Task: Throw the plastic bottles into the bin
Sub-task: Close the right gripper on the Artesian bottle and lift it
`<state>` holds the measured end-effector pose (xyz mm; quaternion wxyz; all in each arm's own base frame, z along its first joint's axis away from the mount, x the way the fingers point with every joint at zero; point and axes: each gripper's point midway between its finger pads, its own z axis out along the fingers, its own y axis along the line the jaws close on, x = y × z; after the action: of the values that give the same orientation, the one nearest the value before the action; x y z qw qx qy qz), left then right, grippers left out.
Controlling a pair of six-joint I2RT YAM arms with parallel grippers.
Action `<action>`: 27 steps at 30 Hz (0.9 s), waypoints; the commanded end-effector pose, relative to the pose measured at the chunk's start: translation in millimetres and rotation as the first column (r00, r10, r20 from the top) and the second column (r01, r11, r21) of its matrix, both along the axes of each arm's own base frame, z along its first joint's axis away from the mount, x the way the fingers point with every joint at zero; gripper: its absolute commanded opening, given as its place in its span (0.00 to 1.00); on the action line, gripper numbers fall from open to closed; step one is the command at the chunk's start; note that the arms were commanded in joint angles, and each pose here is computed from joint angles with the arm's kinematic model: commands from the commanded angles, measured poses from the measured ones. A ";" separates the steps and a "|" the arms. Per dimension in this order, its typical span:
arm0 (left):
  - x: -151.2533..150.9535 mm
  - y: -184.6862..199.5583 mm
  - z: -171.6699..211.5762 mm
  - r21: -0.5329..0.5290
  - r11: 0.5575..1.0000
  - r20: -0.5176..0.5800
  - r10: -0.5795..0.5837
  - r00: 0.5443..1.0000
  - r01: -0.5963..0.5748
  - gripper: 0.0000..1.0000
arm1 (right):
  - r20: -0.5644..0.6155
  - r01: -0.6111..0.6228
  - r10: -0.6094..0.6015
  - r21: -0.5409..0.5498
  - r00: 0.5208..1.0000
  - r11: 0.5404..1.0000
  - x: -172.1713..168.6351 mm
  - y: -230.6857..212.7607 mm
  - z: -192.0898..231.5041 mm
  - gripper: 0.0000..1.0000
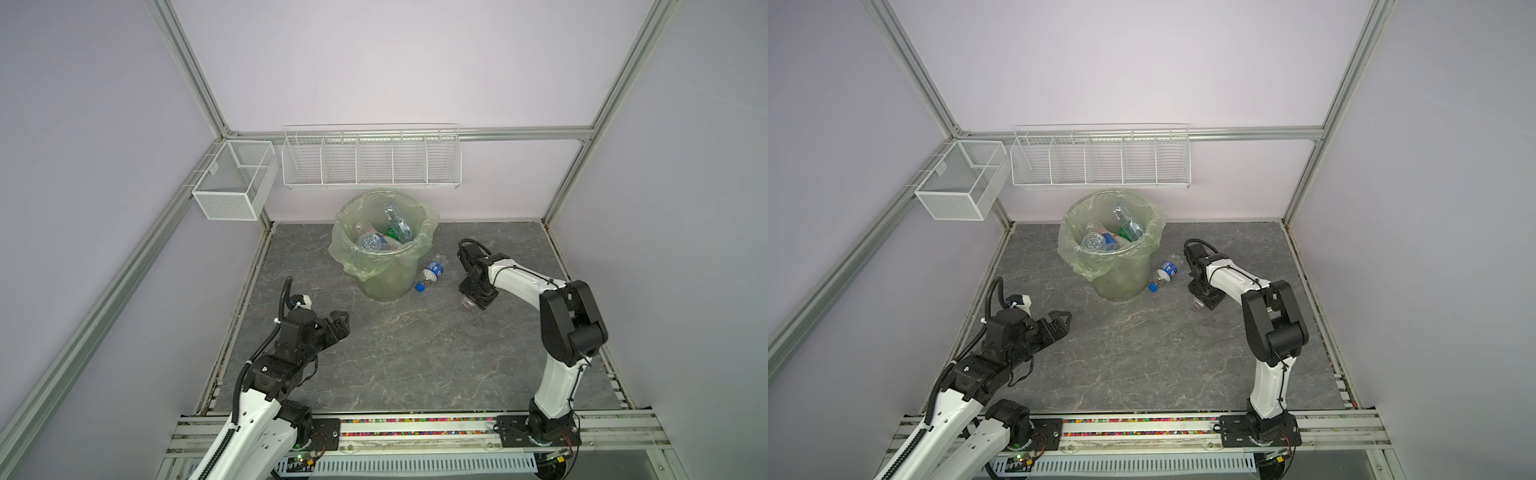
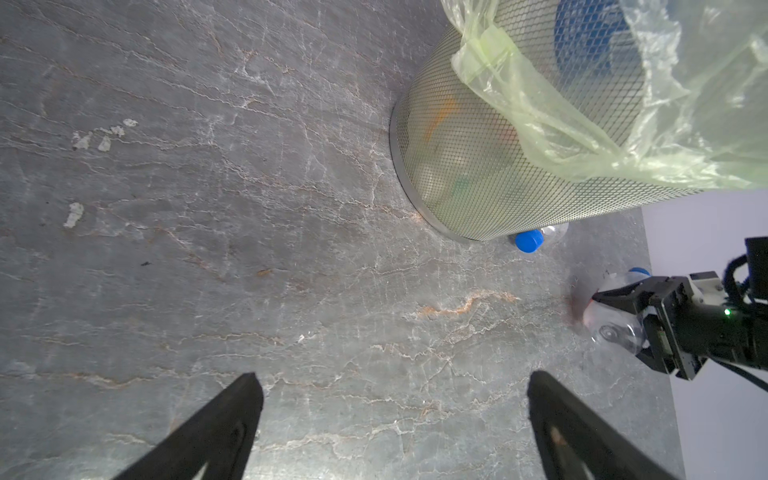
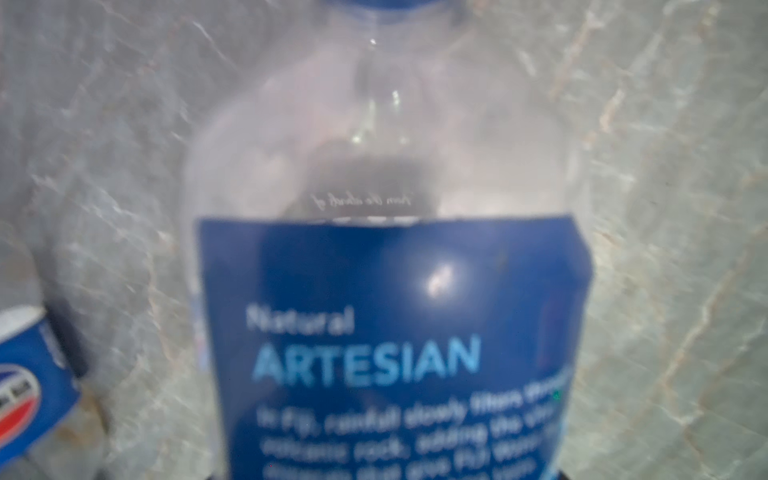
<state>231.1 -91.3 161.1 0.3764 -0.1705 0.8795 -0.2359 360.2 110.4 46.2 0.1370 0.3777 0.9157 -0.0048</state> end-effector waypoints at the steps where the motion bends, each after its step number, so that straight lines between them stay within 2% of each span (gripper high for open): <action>1: -0.1 3.3 8.6 -0.020 0.999 0.022 0.026 0.999 -0.026 1.00 | 0.051 -0.065 0.063 0.046 0.997 0.997 -5.2 6.3 12.2 0.50; 6: 3.1 2.2 11.4 -0.042 0.999 0.040 0.037 0.999 -0.035 0.99 | 0.011 -0.184 0.184 0.083 0.983 0.979 -25.7 12.6 19.9 0.50; 10: 4.5 0.0 8.3 -0.043 0.999 0.025 0.032 0.999 -0.031 1.00 | 0.045 -0.245 0.242 0.101 0.969 0.964 -39.5 16.3 28.3 0.49; 13: 4.8 0.9 5.8 -0.034 0.999 0.016 0.035 0.999 -0.034 1.00 | 0.117 -0.320 0.310 0.089 0.944 0.943 -45.3 21.3 43.6 0.50; 19: 5.0 2.0 1.1 -0.032 0.999 0.007 0.044 0.999 -0.044 1.00 | 0.304 -0.470 0.426 0.085 0.852 0.878 -57.4 41.3 86.5 0.52; 24: 9.0 0.8 0.1 -0.031 0.998 0.008 0.046 0.999 -0.046 1.00 | 0.463 -0.583 0.475 0.117 0.748 0.804 -65.5 63.8 123.4 0.52; 27: 11.8 -0.6 1.2 -0.033 0.998 0.006 0.046 0.999 -0.046 1.00 | 0.454 -0.600 0.489 0.136 0.745 0.788 -70.8 66.6 132.5 0.54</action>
<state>238.8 -93.3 161.8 0.3770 -0.1885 0.8736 -0.2434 292.9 166.1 171.4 0.2655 0.1303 0.9301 0.2177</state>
